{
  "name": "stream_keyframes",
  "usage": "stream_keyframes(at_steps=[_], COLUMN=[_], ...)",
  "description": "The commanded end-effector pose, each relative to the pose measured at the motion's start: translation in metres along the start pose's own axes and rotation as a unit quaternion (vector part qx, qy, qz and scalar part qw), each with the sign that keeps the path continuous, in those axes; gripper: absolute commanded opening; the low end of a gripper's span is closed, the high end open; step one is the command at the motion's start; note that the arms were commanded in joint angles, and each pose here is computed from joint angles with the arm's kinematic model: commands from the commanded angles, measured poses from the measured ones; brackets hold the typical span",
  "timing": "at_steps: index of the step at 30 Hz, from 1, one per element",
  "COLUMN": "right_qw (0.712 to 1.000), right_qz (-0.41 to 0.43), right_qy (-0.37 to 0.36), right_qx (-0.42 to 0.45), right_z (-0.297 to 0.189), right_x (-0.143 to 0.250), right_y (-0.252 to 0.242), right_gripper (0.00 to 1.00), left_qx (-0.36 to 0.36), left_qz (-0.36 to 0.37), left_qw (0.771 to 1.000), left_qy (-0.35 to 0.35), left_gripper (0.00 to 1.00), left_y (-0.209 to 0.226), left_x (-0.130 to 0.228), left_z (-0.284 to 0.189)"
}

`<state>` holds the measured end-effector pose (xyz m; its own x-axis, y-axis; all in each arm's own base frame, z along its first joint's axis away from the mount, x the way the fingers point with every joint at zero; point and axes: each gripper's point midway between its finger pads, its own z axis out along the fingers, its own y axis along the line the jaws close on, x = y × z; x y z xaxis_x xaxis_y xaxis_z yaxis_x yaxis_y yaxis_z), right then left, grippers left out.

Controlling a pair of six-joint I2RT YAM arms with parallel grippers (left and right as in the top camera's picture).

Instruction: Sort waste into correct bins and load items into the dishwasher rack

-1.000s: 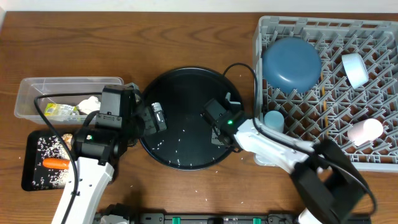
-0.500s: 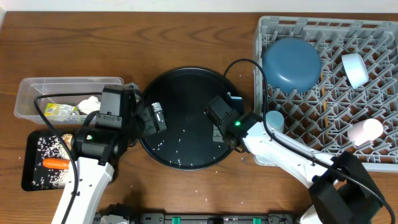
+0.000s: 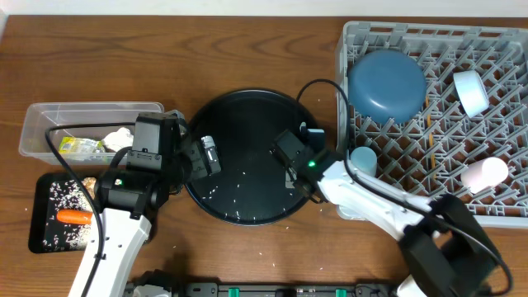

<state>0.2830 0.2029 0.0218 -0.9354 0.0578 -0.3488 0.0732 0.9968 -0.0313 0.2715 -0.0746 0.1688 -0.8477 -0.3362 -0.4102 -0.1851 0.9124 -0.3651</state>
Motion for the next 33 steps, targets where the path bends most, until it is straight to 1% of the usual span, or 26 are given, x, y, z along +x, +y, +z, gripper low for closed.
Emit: stream_keyframes(at_steps=[1,2,3,5,6,7,8,12,17,21,27,29,30,31,33], right_qw=[0.999,0.999,0.999,0.998,0.998,0.997,0.997,0.997,0.998,0.999,0.998,0.998,0.998,0.998,0.998], right_qz=[-0.015,-0.017,-0.019,-0.022,-0.024,-0.025,-0.025,-0.024,-0.021,-0.019,-0.051,-0.039,-0.035,-0.031,-0.018], right_qy=[0.024,0.028,0.033,0.042,0.045,0.049,0.051,0.057,0.044,0.028,-0.018,-0.033,-0.039,-0.046,-0.056], right_qx=[0.025,0.029,0.034,0.043,0.046,0.049,0.049,0.037,0.025,0.008,-0.015,-0.021,-0.024,-0.028,-0.033], right_z=[0.021,0.024,0.028,0.035,0.038,0.04,0.041,0.038,0.027,0.015,-0.003,-0.01,-0.012,-0.014,-0.015], right_x=[0.015,0.018,0.02,0.025,0.027,0.029,0.03,0.032,0.024,0.015,-0.01,-0.02,-0.025,-0.031,-0.04], right_y=[-0.006,-0.007,-0.008,-0.01,-0.011,-0.012,-0.012,-0.008,-0.005,-0.001,0.004,0.002,0.001,0.0,-0.003], right_gripper=[0.22,0.28,0.31,0.29,0.22,0.03,0.01,0.01,0.01,0.01,0.01,0.02,0.04,0.08,0.11], left_qx=[-0.006,-0.006,-0.006,-0.006,-0.006,-0.006,-0.006,-0.006,-0.006,-0.006,-0.006,-0.006,-0.006,-0.006,-0.006], left_qz=[0.001,0.001,0.001,0.001,0.001,0.001,0.001,0.001,0.001,0.001,0.001,0.001,0.001,0.001,0.001], left_qw=[1.0,1.0,1.0,1.0,1.0,1.0,1.0,1.0,1.0,1.0,1.0,1.0,1.0,1.0,1.0], left_qy=[-0.006,-0.006,-0.006,-0.006,-0.006,-0.006,-0.006,-0.006,-0.006,-0.006,-0.006,-0.006,-0.006,-0.006,-0.006], left_gripper=[0.98,0.98,0.98,0.98,0.98,0.98,0.98,0.98,0.98,0.98,0.98,0.98,0.98,0.98,0.98], left_y=[0.002,0.002,0.002,0.002,0.002,0.002,0.002,0.002,0.002,0.002,0.002,0.002,0.002,0.002,0.002], left_x=[-0.004,-0.004,-0.004,-0.004,-0.004,-0.004,-0.004,-0.004,-0.004,-0.004,-0.004,-0.004,-0.004,-0.004,-0.004], left_z=[-0.002,-0.002,-0.002,-0.002,-0.002,-0.002,-0.002,-0.002,-0.002,-0.002,-0.002,-0.002,-0.002,-0.002,-0.002])
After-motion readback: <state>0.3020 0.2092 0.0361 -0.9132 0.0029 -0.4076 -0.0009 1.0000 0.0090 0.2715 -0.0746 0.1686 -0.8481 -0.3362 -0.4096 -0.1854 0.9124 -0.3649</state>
